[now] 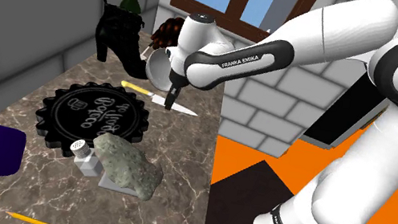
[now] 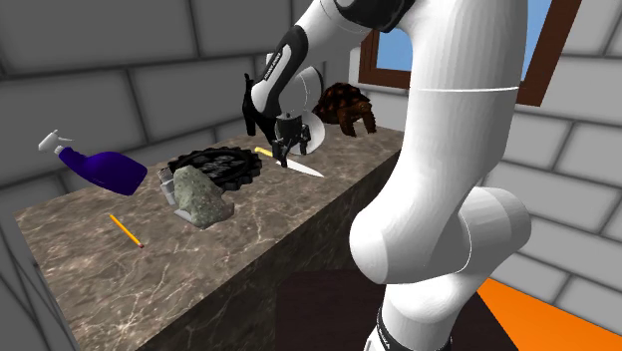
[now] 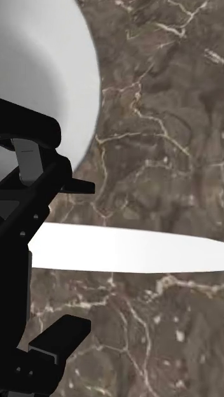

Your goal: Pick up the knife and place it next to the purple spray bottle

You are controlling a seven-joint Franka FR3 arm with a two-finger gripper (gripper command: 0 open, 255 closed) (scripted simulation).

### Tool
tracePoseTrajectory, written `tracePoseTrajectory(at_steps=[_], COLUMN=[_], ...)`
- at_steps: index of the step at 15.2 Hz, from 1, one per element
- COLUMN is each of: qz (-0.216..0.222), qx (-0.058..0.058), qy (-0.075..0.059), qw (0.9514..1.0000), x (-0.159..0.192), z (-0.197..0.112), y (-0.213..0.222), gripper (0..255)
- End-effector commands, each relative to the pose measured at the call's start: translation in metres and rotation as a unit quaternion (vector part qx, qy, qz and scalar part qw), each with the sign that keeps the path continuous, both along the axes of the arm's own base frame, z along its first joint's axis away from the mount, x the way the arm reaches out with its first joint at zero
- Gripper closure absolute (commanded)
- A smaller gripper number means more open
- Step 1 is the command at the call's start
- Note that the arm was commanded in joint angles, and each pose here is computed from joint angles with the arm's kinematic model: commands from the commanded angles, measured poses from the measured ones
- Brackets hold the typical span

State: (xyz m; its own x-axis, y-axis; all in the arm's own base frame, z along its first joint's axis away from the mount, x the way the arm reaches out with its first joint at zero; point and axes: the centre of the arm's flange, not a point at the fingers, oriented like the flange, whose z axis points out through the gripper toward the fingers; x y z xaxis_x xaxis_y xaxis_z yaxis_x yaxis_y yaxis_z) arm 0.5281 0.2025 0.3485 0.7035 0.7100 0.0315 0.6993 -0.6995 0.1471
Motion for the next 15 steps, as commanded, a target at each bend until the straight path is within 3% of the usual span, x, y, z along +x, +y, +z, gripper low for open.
tracePoseTrajectory(at_steps=[1,9,10,15], qz=[0.0,0.0,0.0,0.0], qx=[0.0,0.0,0.0,0.0], qy=[0.0,0.0,0.0,0.0], qw=[1.0,1.0,1.0,1.0], x=[0.0014,0.0018,0.0018,0.0011], z=[-0.0111,-0.014,-0.014,-0.0146], y=[-0.0008,-0.0011,-0.0011,-0.001], gripper=[0,0,255,255])
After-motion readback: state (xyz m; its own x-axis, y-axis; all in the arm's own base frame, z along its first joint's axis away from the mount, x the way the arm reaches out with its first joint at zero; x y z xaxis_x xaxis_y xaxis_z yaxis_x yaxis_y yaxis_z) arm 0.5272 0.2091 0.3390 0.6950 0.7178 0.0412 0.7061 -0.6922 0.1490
